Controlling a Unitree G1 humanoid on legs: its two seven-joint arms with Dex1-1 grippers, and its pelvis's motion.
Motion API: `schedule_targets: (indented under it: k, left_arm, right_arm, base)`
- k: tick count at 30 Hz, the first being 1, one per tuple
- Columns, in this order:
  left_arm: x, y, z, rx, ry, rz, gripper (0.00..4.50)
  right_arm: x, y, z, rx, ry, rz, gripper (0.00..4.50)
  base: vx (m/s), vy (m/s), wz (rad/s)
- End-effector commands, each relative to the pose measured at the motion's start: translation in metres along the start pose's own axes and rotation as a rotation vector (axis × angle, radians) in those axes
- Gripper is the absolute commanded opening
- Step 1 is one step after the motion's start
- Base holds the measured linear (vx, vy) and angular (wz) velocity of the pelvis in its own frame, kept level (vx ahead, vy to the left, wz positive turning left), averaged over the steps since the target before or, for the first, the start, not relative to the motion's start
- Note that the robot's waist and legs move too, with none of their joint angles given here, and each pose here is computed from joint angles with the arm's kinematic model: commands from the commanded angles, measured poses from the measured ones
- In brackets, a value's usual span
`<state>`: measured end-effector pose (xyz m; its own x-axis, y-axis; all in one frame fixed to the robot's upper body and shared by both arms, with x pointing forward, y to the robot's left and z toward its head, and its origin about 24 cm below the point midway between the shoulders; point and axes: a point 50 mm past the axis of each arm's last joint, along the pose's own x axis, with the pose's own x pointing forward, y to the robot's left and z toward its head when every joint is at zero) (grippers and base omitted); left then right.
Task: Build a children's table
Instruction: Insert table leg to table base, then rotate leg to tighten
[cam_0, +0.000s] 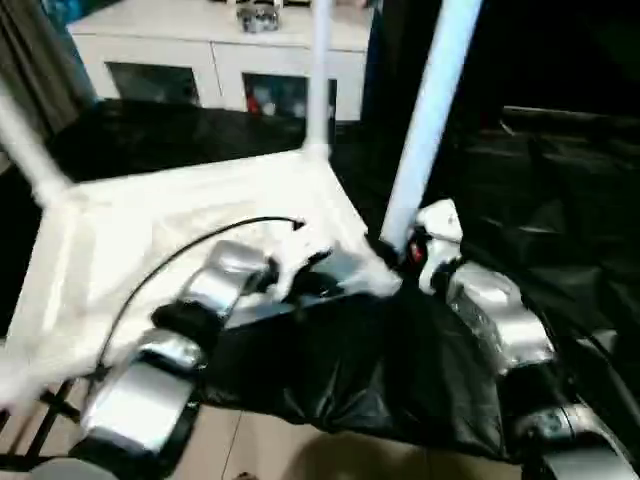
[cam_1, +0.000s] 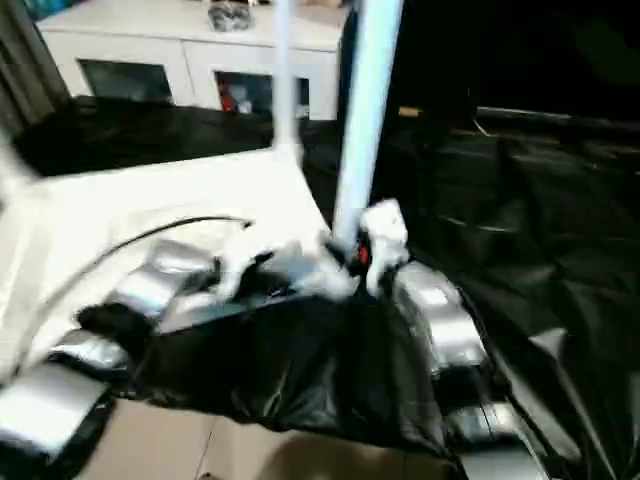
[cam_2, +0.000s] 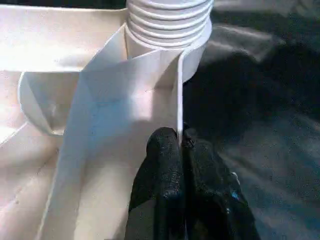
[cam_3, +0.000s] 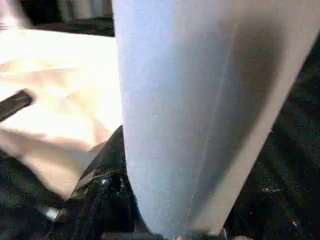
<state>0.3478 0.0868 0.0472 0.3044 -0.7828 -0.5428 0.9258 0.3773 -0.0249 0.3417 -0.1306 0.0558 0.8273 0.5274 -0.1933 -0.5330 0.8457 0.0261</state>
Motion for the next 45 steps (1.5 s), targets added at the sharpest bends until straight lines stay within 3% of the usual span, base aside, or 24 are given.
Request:
schedule_targets:
  k: [1,7,14,16,27,30,35,40,45]
  left_arm:
    - [0.006,0.001,0.034,0.06,-0.082,0.066,0.0]
    - [0.014,-0.005,0.034,0.097,-0.051,0.063,0.0]
    - [0.01,0.0,0.032,0.091,-0.042,0.101,0.0]
    - [0.009,-0.001,0.031,0.095,-0.046,0.1,0.0]
    - [0.002,0.0,0.027,0.128,-0.065,0.062,0.0]
    - [-0.001,0.0,0.025,0.153,-0.068,0.031,0.0]
    - [-0.011,-0.001,0.017,0.213,-0.054,-0.064,0.0]
    - [-0.018,-0.003,0.009,0.262,-0.032,-0.151,0.0]
    - [-0.024,-0.008,0.005,0.281,-0.053,-0.279,0.0]
  right_arm:
    - [0.005,0.006,-0.038,0.101,0.195,-0.078,1.89]
    - [0.016,0.014,-0.034,0.084,0.207,-0.081,1.89]
    - [0.026,0.02,-0.021,0.085,0.137,-0.079,1.89]
    - [0.027,0.019,-0.02,0.084,0.12,-0.084,2.45]
    - [0.028,0.014,-0.002,0.104,-0.014,-0.026,3.39]
    - [0.024,0.011,0.005,0.075,-0.057,0.019,3.62]
    - [0.009,0.006,0.012,-0.025,-0.102,0.187,3.62]
    - [-0.005,0.004,0.008,-0.07,-0.07,0.339,3.62]
    - [-0.025,0.003,-0.001,-0.131,0.024,0.527,3.62]
  base:
    - [0.0,0.0,0.0]
    - [0.026,-0.009,0.02]
    - [0.0,0.0,0.0]
    - [0.0,0.0,0.0]
    - [0.0,0.0,0.0]
    - [0.0,0.0,0.0]
    - [0.0,0.0,0.0]
    - [0.0,0.0,0.0]
    - [0.0,0.0,0.0]
